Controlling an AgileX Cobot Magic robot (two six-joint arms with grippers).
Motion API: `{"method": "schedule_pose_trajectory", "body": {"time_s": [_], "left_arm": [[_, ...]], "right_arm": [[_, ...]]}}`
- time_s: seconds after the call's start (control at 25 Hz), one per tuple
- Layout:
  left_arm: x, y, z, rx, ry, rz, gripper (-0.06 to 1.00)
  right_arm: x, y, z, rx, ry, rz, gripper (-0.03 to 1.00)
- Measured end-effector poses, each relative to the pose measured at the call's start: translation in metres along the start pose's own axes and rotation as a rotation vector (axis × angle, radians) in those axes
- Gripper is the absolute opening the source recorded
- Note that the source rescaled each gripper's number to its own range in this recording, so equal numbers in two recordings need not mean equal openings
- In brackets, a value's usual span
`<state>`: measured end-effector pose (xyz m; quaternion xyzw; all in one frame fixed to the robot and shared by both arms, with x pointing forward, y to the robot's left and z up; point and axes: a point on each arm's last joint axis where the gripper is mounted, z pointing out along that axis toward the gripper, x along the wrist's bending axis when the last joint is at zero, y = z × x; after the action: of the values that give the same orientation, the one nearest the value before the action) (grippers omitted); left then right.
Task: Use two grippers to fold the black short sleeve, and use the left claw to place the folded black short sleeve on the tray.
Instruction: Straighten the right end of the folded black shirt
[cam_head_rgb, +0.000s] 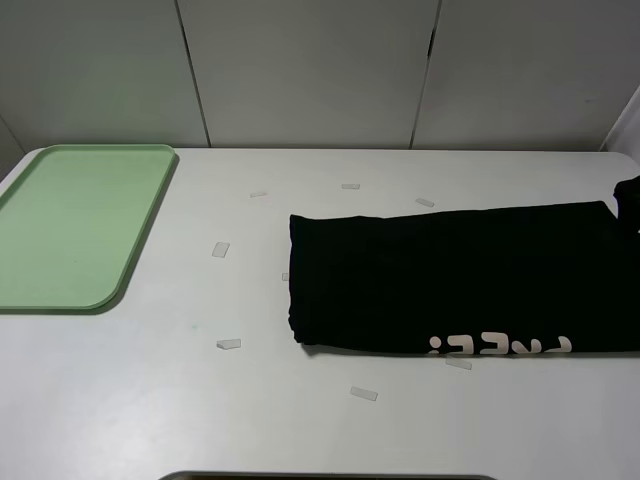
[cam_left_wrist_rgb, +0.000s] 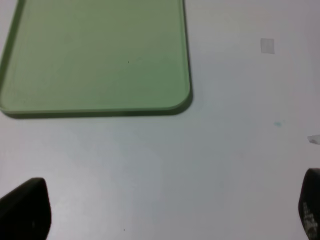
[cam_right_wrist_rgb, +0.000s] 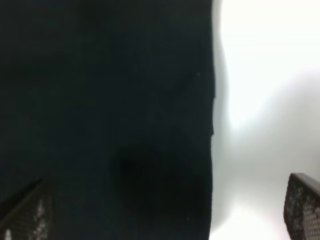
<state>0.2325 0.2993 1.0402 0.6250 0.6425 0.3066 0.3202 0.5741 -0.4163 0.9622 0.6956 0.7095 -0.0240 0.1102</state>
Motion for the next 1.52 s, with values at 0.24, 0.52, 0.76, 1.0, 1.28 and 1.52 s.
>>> {"method": "schedule_pose_trajectory", "body": {"time_s": [0.24,0.52,0.76,1.0,1.28,1.52], "left_arm": [[0.000,0.000,0.000,0.000,0.000,0.000,1.00],[0.000,0.000,0.000,0.000,0.000,0.000,1.00],[0.000,0.000,0.000,0.000,0.000,0.000,1.00],[0.000,0.000,0.000,0.000,0.000,0.000,1.00],[0.000,0.000,0.000,0.000,0.000,0.000,1.00],[0.000,0.000,0.000,0.000,0.001,0.000,1.00]], "right_arm": [[-0.014,-0.002,0.027,0.002,0.071,0.037,1.00],[-0.017,0.002,0.056,-0.005,0.061,0.024,1.00],[-0.025,0.000,0.077,-0.009,0.068,0.039,1.00],[-0.029,-0.003,0.092,-0.015,0.114,0.049,1.00],[-0.029,-0.003,0.101,-0.006,0.148,0.047,1.00],[-0.028,-0.004,0.107,0.010,0.187,0.073,0.94]]}}
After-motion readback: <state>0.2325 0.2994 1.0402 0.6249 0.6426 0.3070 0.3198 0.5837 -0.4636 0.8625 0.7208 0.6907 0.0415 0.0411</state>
